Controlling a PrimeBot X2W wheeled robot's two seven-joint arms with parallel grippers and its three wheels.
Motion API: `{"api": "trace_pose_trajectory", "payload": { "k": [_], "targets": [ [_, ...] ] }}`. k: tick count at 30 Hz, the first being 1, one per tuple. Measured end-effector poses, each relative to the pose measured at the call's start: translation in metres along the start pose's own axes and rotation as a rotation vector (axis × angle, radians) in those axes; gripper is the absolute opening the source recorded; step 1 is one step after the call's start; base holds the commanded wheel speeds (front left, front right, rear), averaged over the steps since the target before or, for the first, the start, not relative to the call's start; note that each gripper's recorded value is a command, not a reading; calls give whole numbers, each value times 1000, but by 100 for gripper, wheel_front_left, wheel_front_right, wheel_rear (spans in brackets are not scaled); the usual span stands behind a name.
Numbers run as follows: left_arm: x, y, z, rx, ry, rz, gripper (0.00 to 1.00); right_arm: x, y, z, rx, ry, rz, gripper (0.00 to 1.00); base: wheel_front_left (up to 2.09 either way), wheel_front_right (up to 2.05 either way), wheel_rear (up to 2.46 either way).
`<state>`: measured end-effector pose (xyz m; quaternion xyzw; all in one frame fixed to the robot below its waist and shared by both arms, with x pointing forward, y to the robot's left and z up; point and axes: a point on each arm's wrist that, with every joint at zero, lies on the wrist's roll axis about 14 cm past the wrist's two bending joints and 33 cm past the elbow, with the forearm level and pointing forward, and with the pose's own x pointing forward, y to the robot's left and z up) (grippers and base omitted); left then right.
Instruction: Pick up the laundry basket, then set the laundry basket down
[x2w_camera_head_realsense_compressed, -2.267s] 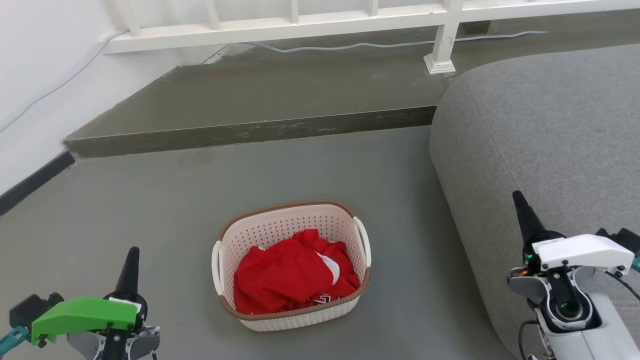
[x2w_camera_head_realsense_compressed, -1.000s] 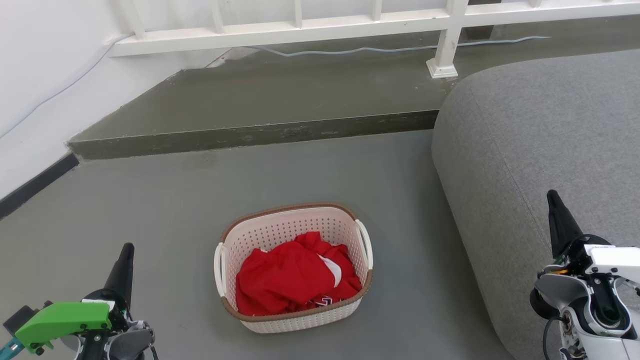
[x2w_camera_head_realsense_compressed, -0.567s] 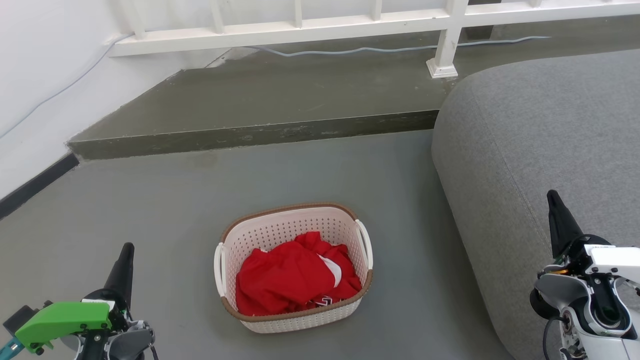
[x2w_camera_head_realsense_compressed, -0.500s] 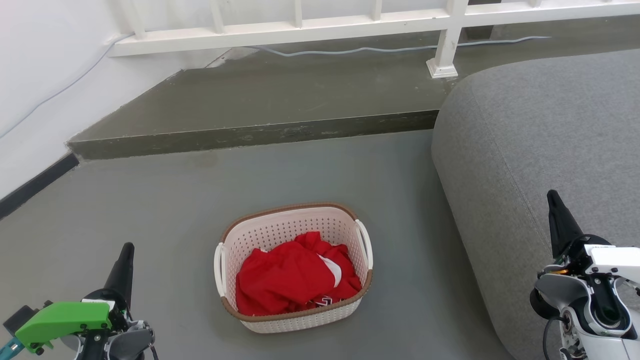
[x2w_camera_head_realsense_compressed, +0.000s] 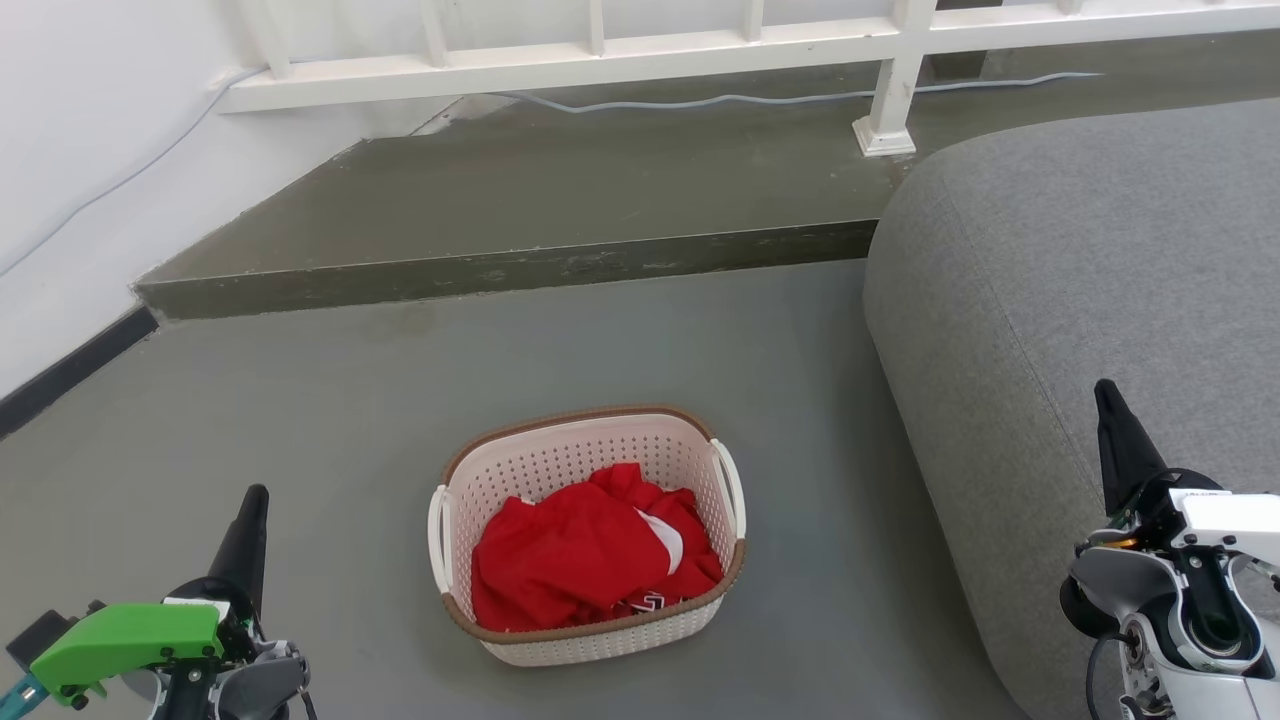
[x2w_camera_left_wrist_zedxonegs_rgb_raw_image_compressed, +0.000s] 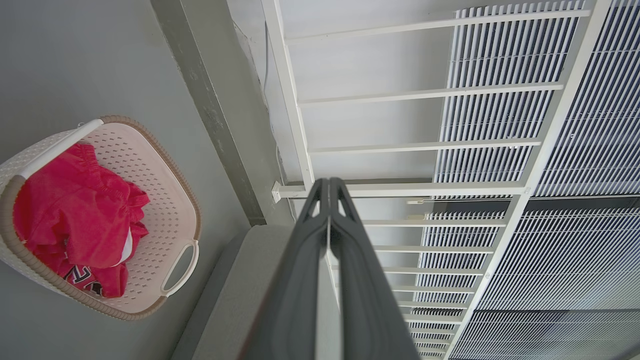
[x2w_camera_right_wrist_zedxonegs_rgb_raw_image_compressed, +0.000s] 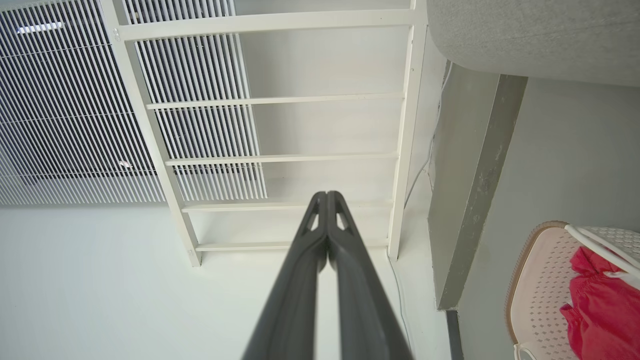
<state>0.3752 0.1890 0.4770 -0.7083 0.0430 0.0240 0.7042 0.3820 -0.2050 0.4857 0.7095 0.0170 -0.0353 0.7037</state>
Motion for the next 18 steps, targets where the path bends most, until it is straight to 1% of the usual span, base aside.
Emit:
{"api": "trace_pose_trajectory", "payload": {
  "k": [18],
  "targets": [
    [0,-1,0,0,1,-2,0,0,0,0,0,0,1,0,0,0,0]
  ]
}}
